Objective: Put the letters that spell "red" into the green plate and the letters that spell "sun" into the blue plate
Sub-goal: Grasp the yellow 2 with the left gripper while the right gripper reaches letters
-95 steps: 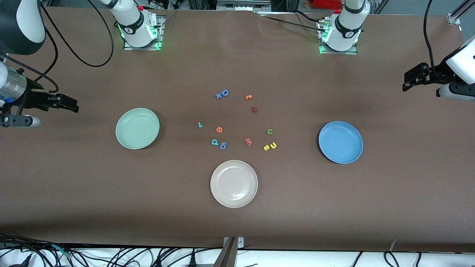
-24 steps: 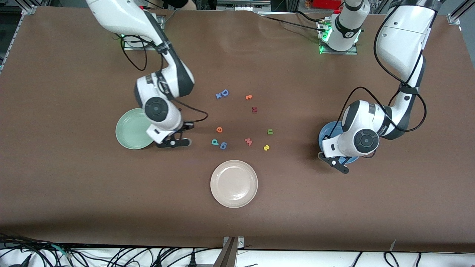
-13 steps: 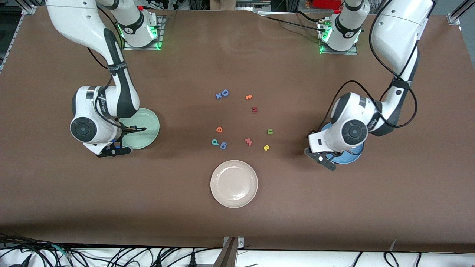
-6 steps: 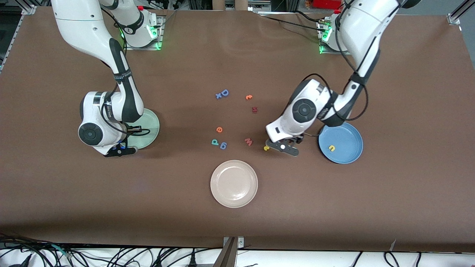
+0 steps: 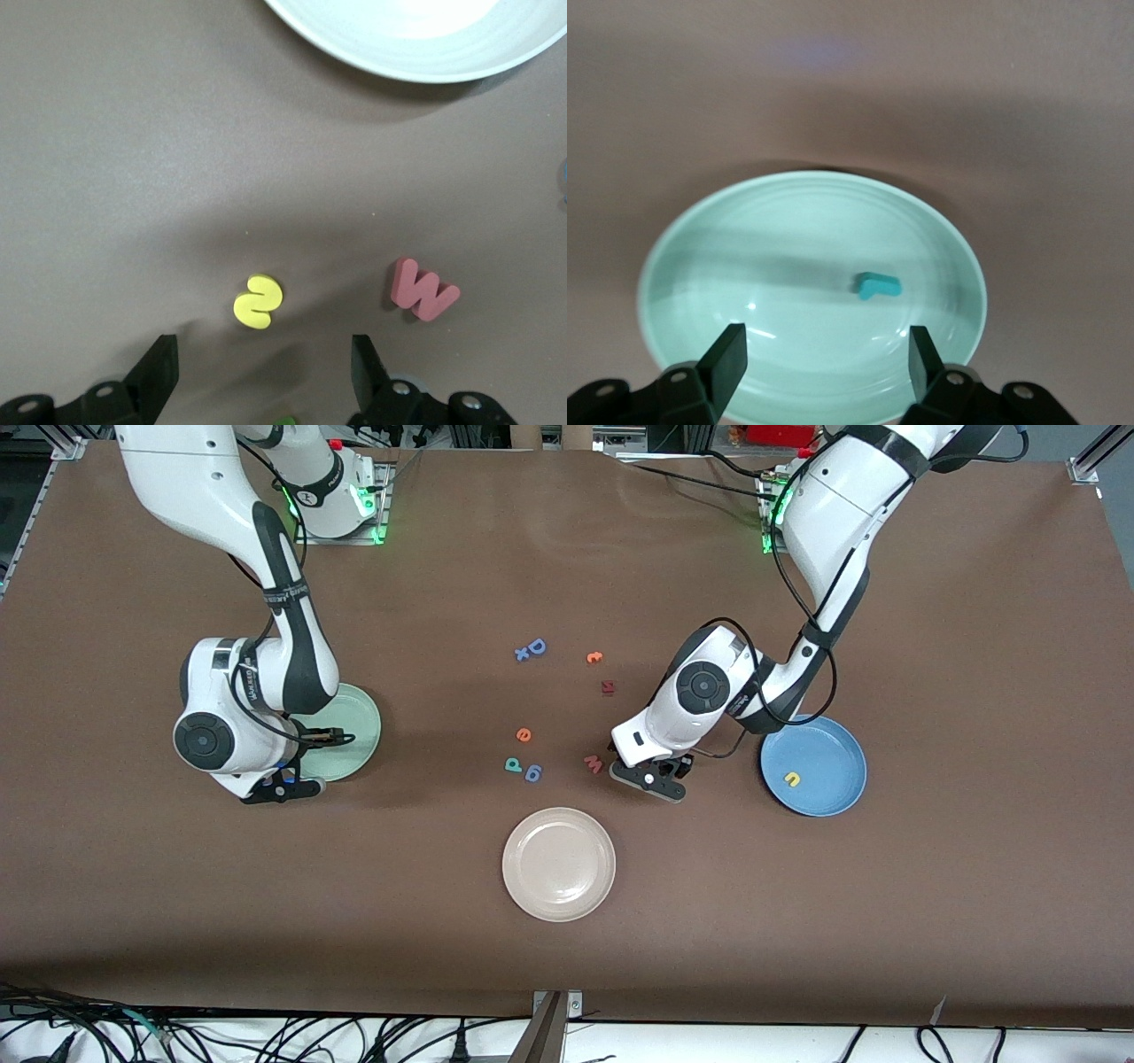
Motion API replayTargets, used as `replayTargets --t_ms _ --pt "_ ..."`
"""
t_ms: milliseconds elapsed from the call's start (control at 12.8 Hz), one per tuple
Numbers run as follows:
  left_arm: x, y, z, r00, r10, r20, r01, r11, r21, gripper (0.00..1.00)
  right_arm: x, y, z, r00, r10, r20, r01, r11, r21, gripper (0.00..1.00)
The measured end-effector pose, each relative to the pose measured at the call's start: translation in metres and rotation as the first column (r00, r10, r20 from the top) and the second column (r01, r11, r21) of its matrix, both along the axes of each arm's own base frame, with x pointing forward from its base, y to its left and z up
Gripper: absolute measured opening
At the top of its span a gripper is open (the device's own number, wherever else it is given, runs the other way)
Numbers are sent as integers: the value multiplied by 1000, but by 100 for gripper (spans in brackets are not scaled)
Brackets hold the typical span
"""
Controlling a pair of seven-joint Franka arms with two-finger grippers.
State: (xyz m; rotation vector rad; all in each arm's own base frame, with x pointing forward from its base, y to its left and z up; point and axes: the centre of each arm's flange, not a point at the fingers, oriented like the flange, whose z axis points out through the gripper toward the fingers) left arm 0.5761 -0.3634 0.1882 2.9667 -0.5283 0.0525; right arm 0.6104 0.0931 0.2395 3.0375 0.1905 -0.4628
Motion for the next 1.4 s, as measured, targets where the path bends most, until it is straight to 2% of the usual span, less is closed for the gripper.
replayTargets --t_ms 311,389,467,623,856,934,1012,1168,1401 --pt "-3 -8 -10 997 -68 46 67 997 26 82 0 78 26 991 -128 26 127 991 47 82" --pt "-6 -11 -14 995 -89 53 87 996 35 74 -3 103 29 987 -156 31 154 987 50 82" --pt "-8 -13 -17 993 -102 55 100 994 42 74 -6 125 31 982 -181 43 179 982 54 82" --pt "-8 -14 -19 991 -116 60 113 992 50 67 -11 161 36 969 -232 83 227 971 70 83" --pt "-2 -11 -15 991 -110 72 106 993 52 31 -19 206 25 941 -305 146 293 951 97 92" --pt "-1 -10 -14 991 -108 74 104 993 51 22 -23 222 16 930 -326 168 311 944 107 93" --pt "0 -9 -14 992 -106 74 102 993 51 22 -28 239 6 922 -339 189 321 940 118 97" --pt "4 -5 -13 992 -98 77 94 994 52 22 -35 265 -13 910 -345 230 320 937 142 98" --pt "21 16 8 994 -83 65 78 994 83 22 -31 283 -27 892 -339 299 292 937 194 98"
